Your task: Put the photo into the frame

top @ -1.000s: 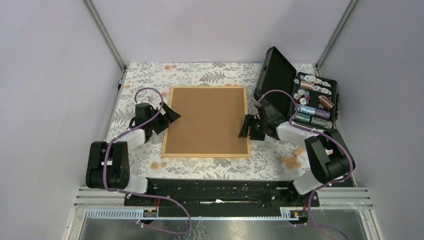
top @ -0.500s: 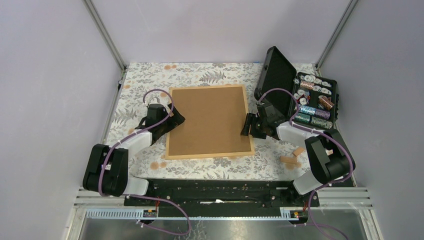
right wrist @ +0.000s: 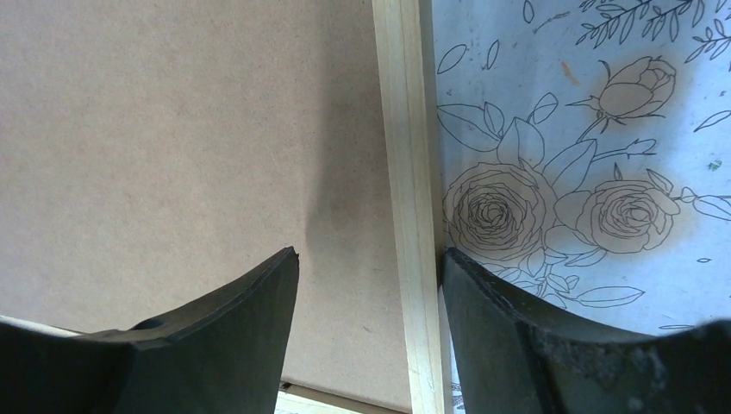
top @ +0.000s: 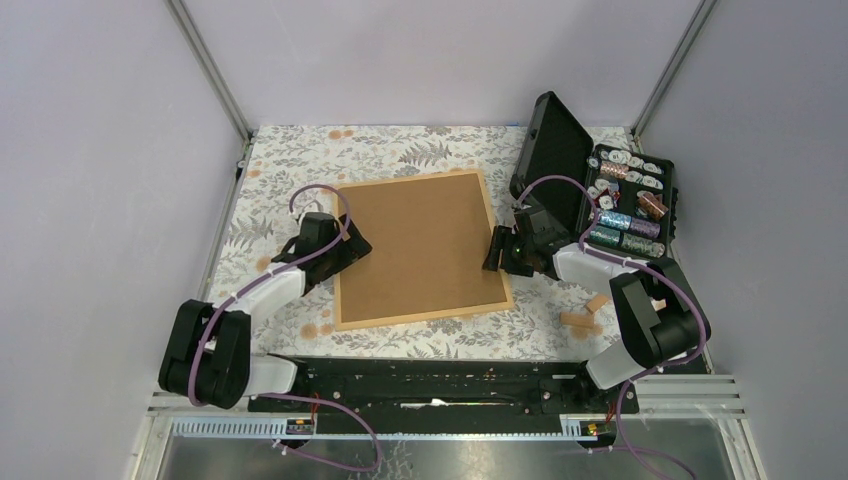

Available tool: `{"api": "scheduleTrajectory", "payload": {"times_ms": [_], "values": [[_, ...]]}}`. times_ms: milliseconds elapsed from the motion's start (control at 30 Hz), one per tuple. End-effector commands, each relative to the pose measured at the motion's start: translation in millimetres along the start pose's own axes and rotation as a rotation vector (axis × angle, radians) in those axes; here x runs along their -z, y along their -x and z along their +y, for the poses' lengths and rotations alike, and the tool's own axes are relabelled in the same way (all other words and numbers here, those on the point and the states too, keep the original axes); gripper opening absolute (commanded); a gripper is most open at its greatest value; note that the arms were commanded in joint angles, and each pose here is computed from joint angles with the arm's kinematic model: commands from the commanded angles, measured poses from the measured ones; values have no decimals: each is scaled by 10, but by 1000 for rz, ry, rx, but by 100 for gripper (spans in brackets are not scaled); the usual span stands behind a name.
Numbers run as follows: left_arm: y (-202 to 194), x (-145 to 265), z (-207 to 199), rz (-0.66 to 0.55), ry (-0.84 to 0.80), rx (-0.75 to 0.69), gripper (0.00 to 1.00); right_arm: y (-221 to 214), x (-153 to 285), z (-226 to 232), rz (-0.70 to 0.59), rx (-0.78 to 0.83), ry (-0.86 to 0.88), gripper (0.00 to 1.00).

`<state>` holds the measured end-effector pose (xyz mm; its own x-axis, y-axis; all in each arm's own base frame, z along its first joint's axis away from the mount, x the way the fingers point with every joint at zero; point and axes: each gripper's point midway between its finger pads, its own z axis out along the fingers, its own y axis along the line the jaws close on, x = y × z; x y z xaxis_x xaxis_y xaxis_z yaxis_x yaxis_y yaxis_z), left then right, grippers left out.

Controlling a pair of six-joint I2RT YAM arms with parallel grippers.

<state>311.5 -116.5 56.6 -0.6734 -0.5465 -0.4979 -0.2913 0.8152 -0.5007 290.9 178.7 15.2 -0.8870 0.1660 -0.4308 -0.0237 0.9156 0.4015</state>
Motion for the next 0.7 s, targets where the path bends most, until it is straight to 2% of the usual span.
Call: {"api": "scheduleTrajectory", "payload": {"times_ms": [0, 667], "values": [[-666, 622, -1217, 386, -471, 93, 98, -521, -212, 255, 175, -31, 138, 68], [-599, 897, -1610, 353, -539, 49, 98, -545, -223, 263, 187, -37, 145, 68]]}}
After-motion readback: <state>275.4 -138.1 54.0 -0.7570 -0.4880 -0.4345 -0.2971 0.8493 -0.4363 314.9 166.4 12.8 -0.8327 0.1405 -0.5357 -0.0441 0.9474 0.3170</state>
